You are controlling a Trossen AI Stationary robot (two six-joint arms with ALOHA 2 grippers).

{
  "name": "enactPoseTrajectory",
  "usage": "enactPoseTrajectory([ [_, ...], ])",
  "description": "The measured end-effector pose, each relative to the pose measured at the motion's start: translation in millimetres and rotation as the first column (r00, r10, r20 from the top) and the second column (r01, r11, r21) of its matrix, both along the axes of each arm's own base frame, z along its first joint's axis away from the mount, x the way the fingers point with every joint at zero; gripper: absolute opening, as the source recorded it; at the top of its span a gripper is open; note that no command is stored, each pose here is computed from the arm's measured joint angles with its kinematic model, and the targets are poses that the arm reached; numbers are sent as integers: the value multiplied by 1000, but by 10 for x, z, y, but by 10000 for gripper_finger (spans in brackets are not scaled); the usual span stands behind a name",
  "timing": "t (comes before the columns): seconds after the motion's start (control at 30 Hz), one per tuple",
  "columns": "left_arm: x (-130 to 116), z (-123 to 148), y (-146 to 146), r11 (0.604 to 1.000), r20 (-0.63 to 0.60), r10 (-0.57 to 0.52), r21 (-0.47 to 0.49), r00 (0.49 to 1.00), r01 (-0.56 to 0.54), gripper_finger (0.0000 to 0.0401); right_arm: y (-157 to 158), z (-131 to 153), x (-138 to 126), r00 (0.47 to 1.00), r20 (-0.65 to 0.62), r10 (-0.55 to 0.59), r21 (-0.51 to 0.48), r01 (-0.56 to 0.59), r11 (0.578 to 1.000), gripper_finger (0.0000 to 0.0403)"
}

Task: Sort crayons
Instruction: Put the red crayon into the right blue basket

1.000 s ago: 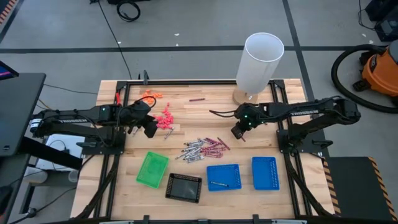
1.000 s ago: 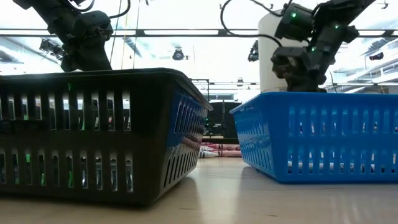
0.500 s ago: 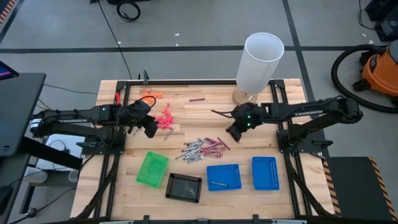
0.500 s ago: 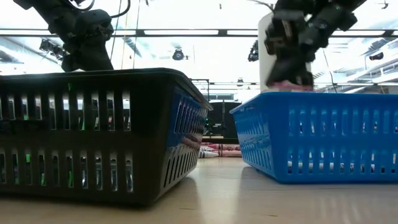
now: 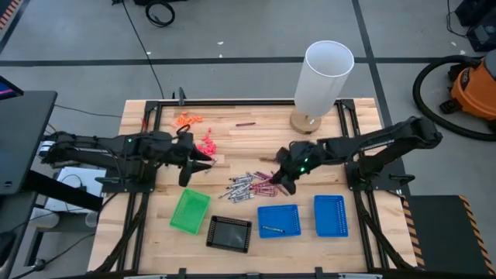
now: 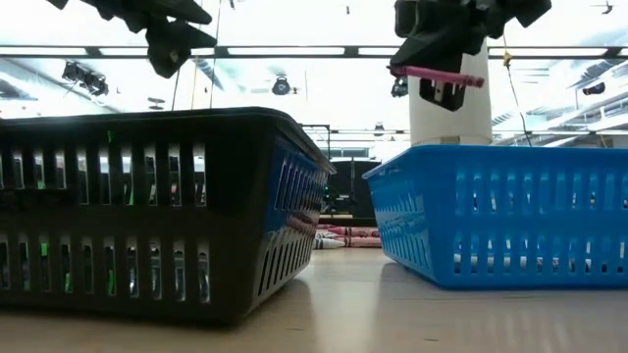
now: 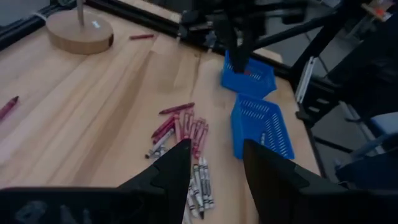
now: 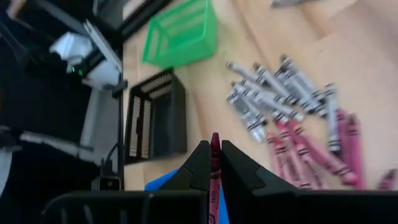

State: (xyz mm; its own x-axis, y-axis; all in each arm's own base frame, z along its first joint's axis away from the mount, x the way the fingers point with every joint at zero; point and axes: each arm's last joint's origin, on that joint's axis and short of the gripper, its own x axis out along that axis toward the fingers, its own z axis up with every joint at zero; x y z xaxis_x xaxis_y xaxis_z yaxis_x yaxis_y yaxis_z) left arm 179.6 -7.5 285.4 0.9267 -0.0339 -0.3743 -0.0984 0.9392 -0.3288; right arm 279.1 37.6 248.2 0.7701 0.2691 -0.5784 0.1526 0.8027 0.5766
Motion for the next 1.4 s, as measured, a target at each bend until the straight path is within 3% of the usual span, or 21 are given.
enactPoseTrajectory([
  [0.13,73,-64,-66,999,-40,-19,-30,999,18,155,165,-62,116,997,-75,28,17,-27,999,26],
  [0.33,236,-256,-188,996,-154,-45,-84,987,32,155,335,-79,18,939,-343,-34,-10,32,999,26],
  [0.47,323,-378,-258,992,-219,-48,-125,974,20,155,384,-35,-212,826,-547,-136,-29,143,989,26],
  [0.63,362,-454,-303,991,-260,-59,-128,964,26,155,516,-93,-588,571,-798,-191,-45,259,965,26],
  [0.87,355,-413,-295,993,-227,-47,-116,973,21,155,729,-251,-900,452,-858,-244,-84,345,935,33],
  [0.97,342,-397,-292,993,-221,-45,-116,974,20,155,770,-369,-956,434,-863,-258,-92,366,926,46],
  [1.17,328,-372,-289,992,-207,-45,-122,977,20,155,777,-524,-977,459,-857,-233,-62,358,932,103],
  [1.3,313,-352,-287,991,-198,-42,-133,979,15,155,722,-490,-986,439,-875,-205,-42,353,935,142],
  [1.4,308,-350,-286,991,-198,-41,-135,979,14,155,641,-358,-959,484,-843,-235,-47,368,928,152],
])
